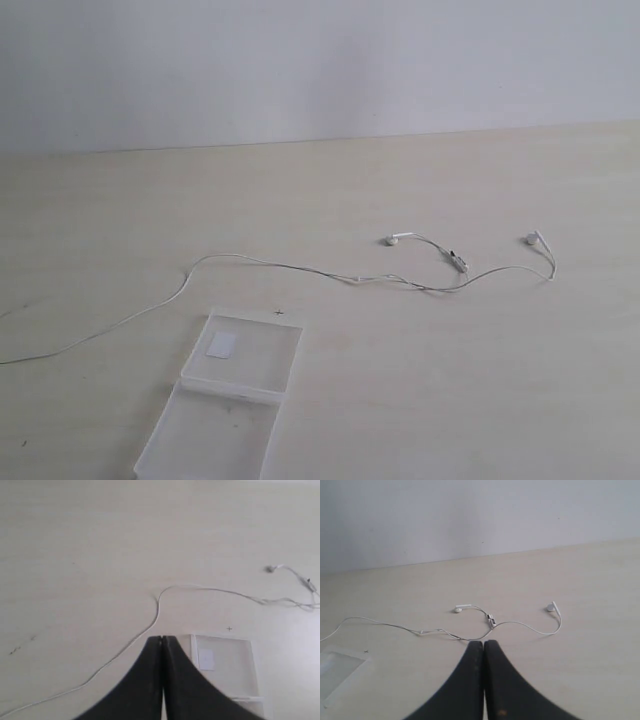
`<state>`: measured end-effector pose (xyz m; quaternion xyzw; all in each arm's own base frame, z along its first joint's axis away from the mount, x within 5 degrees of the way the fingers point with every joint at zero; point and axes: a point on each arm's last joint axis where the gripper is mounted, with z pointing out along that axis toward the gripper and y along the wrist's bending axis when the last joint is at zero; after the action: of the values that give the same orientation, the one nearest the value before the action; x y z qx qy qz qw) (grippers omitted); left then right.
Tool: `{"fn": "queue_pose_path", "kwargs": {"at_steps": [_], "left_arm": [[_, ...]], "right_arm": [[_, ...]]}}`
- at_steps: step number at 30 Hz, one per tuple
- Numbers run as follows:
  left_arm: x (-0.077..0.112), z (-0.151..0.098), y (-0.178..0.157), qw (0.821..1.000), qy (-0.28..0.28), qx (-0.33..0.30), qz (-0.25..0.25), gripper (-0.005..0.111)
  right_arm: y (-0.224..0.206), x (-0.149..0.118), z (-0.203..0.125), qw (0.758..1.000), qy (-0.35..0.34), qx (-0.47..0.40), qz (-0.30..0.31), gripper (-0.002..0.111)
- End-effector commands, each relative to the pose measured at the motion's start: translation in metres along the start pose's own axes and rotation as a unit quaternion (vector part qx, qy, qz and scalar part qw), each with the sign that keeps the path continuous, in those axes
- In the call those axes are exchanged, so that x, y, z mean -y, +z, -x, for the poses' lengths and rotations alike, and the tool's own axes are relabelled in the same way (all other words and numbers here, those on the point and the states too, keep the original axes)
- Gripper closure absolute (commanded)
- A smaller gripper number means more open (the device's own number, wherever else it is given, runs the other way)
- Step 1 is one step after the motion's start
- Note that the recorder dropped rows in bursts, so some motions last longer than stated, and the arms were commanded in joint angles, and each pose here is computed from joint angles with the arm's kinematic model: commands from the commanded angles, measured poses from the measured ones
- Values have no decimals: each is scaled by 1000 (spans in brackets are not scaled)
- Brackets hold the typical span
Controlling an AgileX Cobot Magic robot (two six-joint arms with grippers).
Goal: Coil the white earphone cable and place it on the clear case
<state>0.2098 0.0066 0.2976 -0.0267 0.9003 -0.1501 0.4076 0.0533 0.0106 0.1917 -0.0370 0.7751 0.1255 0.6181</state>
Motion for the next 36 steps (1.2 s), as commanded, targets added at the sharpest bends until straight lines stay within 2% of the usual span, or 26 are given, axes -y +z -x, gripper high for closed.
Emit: {"fn": "queue_pose_path", "kwargs": {"at_steps": [1, 4, 7, 9, 11, 17, 23, 36], "left_arm": [[-11, 20, 40, 997, 21, -68, -25, 105], [-20, 24, 69, 990, 57, -118, -48, 93], [-27, 24, 95, 985, 64, -150, -58, 72], [-23, 21, 112, 979, 85, -170, -74, 60], [-15, 17, 130, 970, 122, -188, -92, 55], [5, 1, 190, 947, 231, -211, -69, 56], [3, -9, 222, 945, 214, -238, -70, 56], [-5, -28, 241, 938, 199, -274, -68, 56]], "right_arm": [[0, 0, 0, 1000, -2, 6, -2, 108], [0, 0, 0, 1000, -2, 6, -2, 108], [0, 0, 0, 1000, -2, 6, -2, 108], [0, 0, 0, 1000, -2, 6, -2, 108], [0, 0, 0, 1000, -2, 6, -2, 108], [0, 0, 0, 1000, -2, 6, -2, 108], [0, 0, 0, 1000, -2, 6, -2, 108], [0, 0, 0, 1000, -2, 6, -2, 108]]}}
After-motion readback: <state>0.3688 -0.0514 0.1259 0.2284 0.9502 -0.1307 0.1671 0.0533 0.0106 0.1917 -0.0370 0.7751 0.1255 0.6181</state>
